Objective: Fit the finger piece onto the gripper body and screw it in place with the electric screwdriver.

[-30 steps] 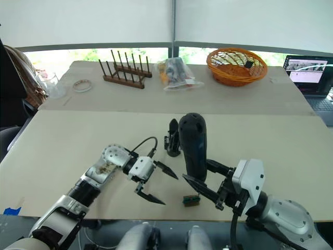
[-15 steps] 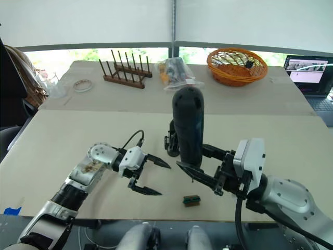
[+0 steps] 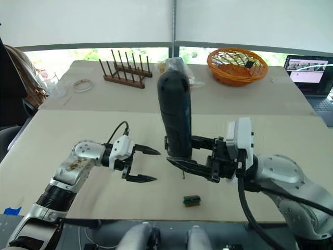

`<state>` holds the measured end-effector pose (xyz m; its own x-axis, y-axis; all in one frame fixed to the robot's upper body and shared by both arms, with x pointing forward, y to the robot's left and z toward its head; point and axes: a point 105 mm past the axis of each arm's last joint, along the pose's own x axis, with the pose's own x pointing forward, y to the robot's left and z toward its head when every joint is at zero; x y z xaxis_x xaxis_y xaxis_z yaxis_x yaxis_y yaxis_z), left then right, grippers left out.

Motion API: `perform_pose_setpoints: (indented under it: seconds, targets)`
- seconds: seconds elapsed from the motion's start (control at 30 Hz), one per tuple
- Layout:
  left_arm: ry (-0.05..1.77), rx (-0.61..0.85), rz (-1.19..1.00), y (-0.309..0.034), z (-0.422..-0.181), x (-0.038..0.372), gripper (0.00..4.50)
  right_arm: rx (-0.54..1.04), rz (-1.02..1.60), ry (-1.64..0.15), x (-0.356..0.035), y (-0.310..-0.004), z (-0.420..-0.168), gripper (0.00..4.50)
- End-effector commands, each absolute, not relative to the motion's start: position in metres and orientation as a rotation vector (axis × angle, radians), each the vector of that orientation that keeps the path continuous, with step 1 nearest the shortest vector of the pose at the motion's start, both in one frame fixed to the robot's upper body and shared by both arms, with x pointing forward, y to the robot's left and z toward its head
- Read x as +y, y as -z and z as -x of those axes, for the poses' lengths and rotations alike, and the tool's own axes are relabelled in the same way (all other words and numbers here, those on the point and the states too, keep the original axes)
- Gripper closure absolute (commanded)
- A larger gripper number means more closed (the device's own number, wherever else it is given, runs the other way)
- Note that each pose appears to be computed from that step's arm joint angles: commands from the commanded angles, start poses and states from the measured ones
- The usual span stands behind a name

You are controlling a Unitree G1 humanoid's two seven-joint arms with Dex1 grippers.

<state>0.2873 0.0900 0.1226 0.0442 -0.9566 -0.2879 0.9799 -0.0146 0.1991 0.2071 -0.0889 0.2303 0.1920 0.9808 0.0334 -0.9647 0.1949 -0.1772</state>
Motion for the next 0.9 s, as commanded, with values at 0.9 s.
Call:
perform_pose_setpoints:
  seconds: [0.9]
  targets:
    - [1.452,0.012,-0.53,-0.123,-0.344,0.09,0.0,-0.226,0.083,-1.505,-0.029,-0.312,-0.288,2.57]
